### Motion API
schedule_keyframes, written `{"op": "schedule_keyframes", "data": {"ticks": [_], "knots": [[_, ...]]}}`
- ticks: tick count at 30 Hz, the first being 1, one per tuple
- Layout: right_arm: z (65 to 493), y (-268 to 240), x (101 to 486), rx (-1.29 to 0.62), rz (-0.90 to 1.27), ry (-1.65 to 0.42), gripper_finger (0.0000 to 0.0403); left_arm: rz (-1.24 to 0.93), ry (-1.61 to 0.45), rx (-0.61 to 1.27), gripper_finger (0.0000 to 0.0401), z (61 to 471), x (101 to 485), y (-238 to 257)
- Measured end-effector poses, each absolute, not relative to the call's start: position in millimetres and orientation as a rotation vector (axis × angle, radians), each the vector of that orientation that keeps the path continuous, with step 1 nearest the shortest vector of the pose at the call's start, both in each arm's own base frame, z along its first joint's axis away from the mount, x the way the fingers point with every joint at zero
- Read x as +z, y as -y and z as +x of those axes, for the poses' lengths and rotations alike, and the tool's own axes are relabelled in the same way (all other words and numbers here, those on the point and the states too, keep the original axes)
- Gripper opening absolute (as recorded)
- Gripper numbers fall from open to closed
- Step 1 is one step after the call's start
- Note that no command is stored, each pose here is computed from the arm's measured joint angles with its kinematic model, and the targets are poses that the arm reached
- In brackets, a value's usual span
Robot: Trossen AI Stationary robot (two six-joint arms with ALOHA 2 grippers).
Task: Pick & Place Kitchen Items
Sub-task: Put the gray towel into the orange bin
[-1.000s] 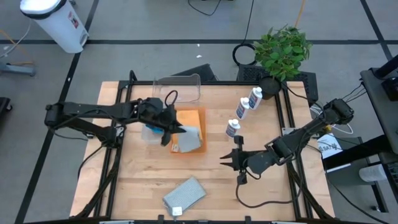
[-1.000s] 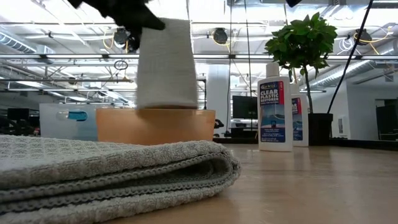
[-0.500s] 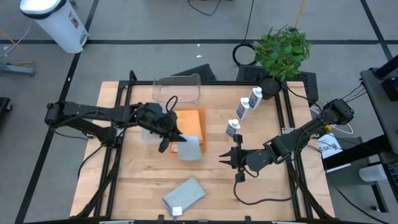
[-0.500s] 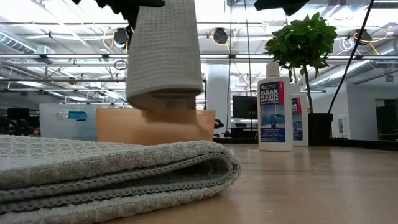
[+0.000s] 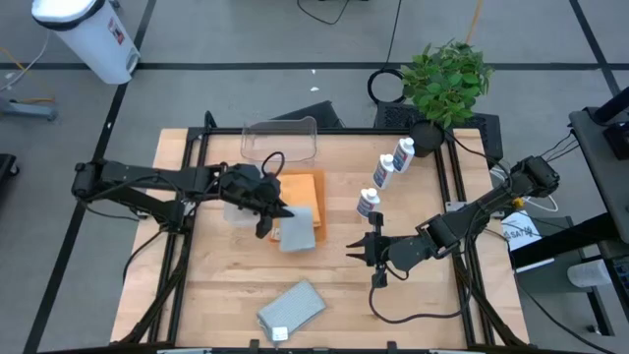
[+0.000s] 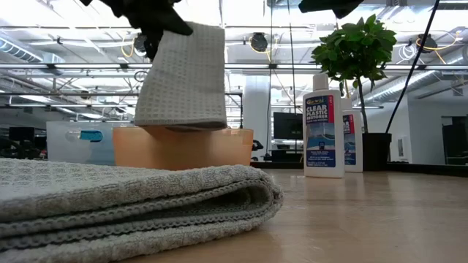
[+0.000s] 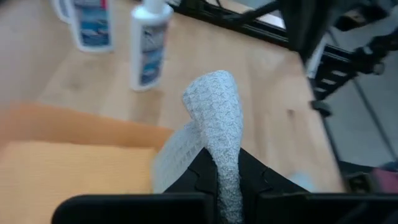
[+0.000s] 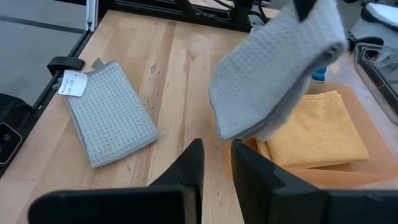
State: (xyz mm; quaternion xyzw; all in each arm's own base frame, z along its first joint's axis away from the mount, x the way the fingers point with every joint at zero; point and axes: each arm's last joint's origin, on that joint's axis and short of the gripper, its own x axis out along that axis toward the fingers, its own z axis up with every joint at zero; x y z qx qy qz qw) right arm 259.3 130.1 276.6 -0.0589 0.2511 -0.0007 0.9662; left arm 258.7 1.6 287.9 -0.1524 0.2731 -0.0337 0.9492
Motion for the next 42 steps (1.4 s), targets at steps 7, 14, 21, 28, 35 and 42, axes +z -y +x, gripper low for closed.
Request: {"op": "schedule_keyframes", "data": {"ticks": [7,14,21,28,35,42], "knots": [[259,-130,277,-0.001,-0.121,-0.508,0.005,-0.214,-0.568,0.001,0.0014,262,282,-18],[259,-130,277,-0.001,-0.122,-0.508,0.005,-0.096,-0.628,0.05,0.0023,271,267,-35],[259,-130,277,0.0,-0.123,-0.508,0.005,-0.045,-0.653,0.122,0.0014,272,261,-51],[259,-130,277,-0.001,-0.123,-0.508,0.005,0.02,-0.666,0.175,0.0027,270,260,-64],[259,-130,277,-0.001,-0.123,-0.508,0.005,0.024,-0.674,0.193,0.0016,272,249,-72],[259,-130,277,-0.001,-0.123,-0.508,0.005,0.001,-0.771,0.201,0.0034,272,226,-77]]}}
